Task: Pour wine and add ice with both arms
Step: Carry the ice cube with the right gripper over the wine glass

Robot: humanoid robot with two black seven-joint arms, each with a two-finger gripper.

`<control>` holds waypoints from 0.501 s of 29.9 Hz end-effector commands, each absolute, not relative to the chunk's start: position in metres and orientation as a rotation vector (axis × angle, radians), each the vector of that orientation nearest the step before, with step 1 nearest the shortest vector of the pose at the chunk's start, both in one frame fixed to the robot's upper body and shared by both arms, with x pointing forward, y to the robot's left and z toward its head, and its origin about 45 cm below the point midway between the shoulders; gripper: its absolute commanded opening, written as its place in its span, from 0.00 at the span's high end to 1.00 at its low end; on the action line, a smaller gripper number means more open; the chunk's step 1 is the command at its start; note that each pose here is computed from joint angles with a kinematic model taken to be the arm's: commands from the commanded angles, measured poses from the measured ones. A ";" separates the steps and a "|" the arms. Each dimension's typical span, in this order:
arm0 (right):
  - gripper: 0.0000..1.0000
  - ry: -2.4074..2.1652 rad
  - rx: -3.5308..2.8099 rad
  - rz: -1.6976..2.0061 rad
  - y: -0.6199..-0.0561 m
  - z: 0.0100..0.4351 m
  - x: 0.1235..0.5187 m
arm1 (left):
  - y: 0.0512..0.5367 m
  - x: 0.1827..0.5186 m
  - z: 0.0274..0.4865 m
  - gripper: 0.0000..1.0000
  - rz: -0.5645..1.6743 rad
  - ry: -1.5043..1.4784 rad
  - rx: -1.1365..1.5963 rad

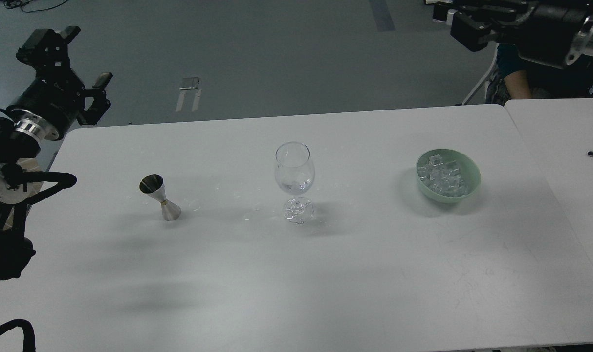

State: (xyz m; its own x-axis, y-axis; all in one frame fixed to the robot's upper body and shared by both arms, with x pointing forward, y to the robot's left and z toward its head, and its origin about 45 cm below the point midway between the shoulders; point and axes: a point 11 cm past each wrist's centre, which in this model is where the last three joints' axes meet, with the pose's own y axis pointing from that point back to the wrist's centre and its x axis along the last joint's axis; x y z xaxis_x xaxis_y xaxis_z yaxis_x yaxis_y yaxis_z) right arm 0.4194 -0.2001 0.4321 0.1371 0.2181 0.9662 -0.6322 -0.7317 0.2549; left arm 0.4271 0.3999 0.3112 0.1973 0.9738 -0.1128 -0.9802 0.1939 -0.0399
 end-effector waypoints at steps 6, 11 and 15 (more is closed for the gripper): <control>1.00 -0.057 1.818 1.685 -0.107 0.386 0.409 | 0.395 0.428 0.309 0.03 1.362 0.069 -0.094; 1.00 0.082 1.912 1.560 -0.088 0.353 0.393 | 0.398 0.427 0.307 0.03 1.365 0.070 -0.088; 1.00 0.129 1.898 1.541 -0.084 0.352 0.391 | 0.396 0.426 0.304 0.03 1.364 0.077 -0.087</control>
State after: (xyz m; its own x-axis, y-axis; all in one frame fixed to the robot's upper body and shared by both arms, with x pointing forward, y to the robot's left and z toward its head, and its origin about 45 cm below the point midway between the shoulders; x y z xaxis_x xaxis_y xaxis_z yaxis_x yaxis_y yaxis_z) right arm 0.3925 -0.0860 0.3525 0.2823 0.4527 0.8458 -0.3430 -0.7758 0.5297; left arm 0.4267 0.3970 0.3053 0.2032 0.9736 -0.1042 -0.9791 0.2022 -0.0194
